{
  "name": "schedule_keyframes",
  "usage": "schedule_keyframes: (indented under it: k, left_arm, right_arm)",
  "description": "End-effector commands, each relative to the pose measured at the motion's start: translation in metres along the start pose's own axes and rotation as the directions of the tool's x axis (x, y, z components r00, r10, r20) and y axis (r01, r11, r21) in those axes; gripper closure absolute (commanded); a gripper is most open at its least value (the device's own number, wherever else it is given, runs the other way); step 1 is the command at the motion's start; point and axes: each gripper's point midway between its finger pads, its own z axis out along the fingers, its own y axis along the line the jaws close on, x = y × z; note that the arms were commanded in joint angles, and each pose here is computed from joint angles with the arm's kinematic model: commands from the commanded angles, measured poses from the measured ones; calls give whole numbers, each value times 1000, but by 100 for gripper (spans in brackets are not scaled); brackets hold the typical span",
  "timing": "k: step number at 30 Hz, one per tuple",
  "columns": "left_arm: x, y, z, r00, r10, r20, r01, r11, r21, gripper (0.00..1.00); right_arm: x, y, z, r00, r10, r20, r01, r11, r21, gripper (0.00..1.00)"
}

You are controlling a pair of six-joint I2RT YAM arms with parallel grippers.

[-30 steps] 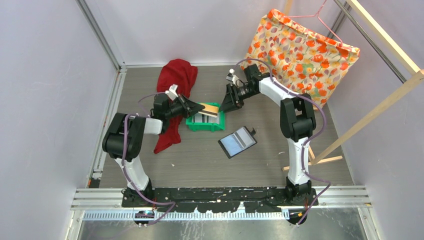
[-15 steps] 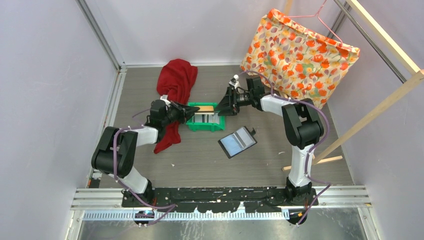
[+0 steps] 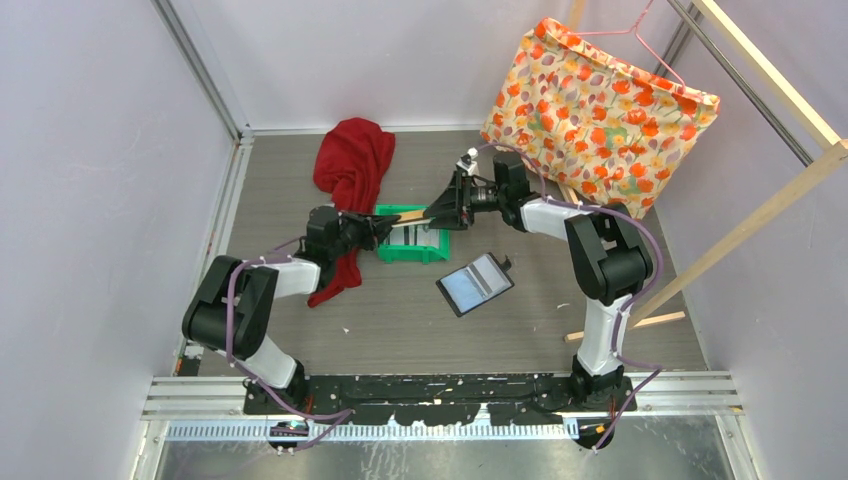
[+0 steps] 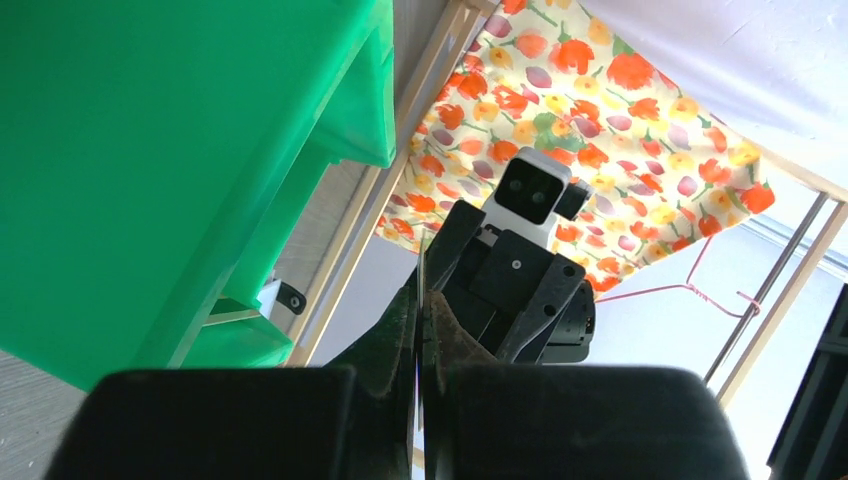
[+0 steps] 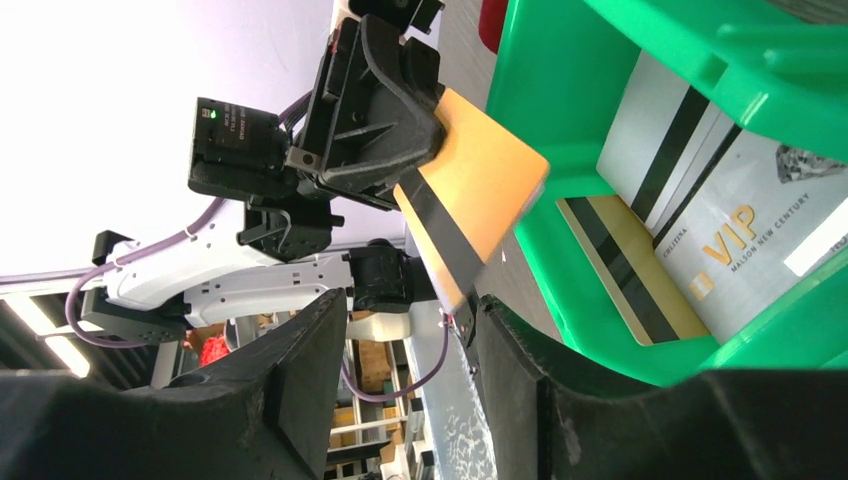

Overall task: Put the credit cards into the card holder
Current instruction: Pick up the credit card from the storage box.

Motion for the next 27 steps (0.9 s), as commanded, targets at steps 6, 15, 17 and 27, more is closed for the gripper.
schedule_keyframes:
  k: [6, 15, 17, 27]
  left_arm:
    - [9, -29, -3, 998, -56, -10, 57, 992, 110, 100]
    - [13, -33, -4, 997, -77, -18, 79, 988, 132, 100]
    - [13, -35, -4, 996, -83, -19, 85, 986, 141, 100]
    - [17, -45, -4, 996, -65, -56, 76, 976, 206, 100]
  right_arm:
    - [-1, 26, -2, 997, -70, 13, 71, 997, -32, 45]
    - [1, 11, 0, 999, -48, 6, 48, 999, 5, 50]
    - [4, 8, 0, 999, -44, -1, 44, 999, 15, 50]
    - [9, -5, -2, 999, -43, -15, 44, 997, 60, 55]
